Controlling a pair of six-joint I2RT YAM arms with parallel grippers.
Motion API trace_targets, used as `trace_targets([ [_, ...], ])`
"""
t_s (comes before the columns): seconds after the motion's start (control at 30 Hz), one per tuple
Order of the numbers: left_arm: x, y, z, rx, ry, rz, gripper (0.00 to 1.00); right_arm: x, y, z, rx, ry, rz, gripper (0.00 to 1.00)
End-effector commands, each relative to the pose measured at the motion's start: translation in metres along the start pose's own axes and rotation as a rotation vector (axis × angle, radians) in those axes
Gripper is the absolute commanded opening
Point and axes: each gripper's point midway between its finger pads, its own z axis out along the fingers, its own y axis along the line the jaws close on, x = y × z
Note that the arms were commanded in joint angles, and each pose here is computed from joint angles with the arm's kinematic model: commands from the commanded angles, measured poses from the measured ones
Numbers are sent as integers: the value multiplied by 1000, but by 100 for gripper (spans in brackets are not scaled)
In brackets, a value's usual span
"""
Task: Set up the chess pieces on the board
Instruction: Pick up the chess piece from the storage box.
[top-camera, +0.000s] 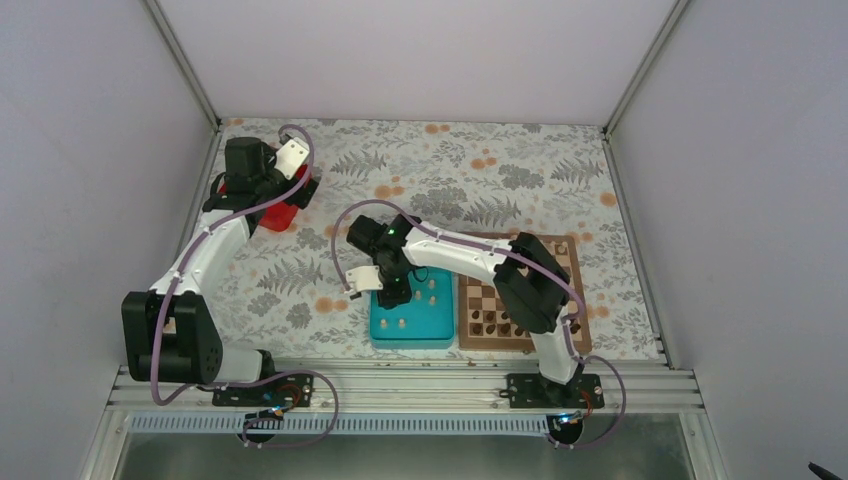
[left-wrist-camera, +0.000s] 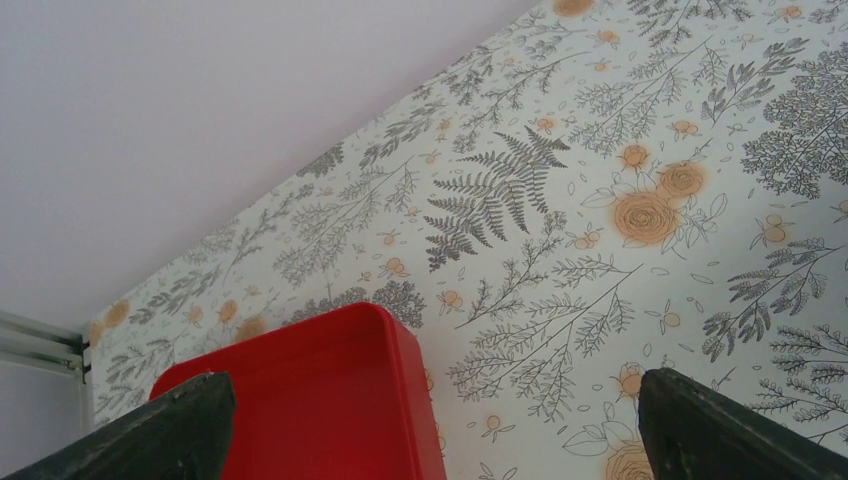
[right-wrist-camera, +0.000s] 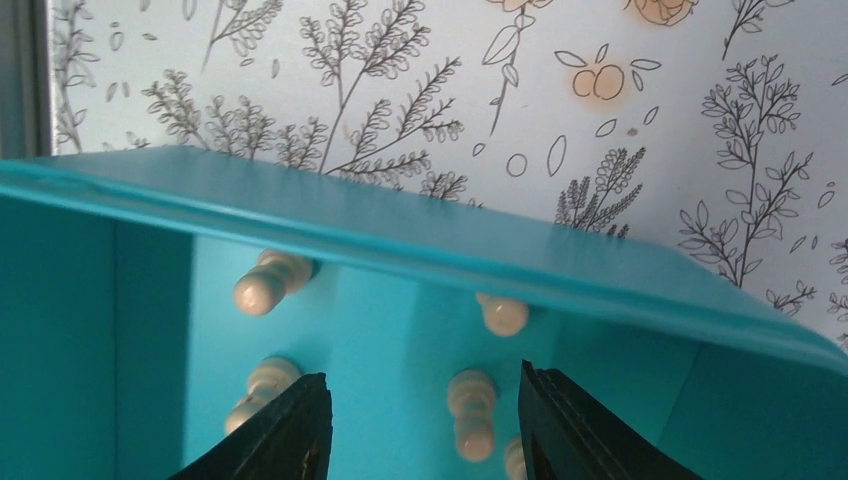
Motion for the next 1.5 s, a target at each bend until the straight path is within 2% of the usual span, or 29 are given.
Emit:
trace_targets([
  [0.0,-5,1,-4,-12,-23,-9,100,-15,-7,8,6,-44,-17,50],
  [0.47,-3,0,-2,-8,-20,-10,100,-17,-14,24,12,-44,-11,49],
  [0.57,-3,0,-2,-9,-20,-9,100,-14,-13,29,2,-32,-15,38],
  [0.67,-2,0,-2,-10,-19,-8,100,-13,-14,34,-1,-21,-9,33],
  [0.83,-2,0,-2,-8,-18,-9,100,-14,-15,29,7,-34,2,13],
  [0.97,-3,-1,-2,-4,-18,-9,100,-18,-14,13,8,-72,7,5],
  [1.23,-3,0,-2,-5,-16,-10,100,-2,-27,-46,84,-86,59,4],
  [1.33,-3,0,-1,-5,-15,-10,100,23,-43,-74,149,-68,119,5],
  [1.47,-1,0,0,-4,-12,-10,100,78,-73,-110,233,-47,254,5],
])
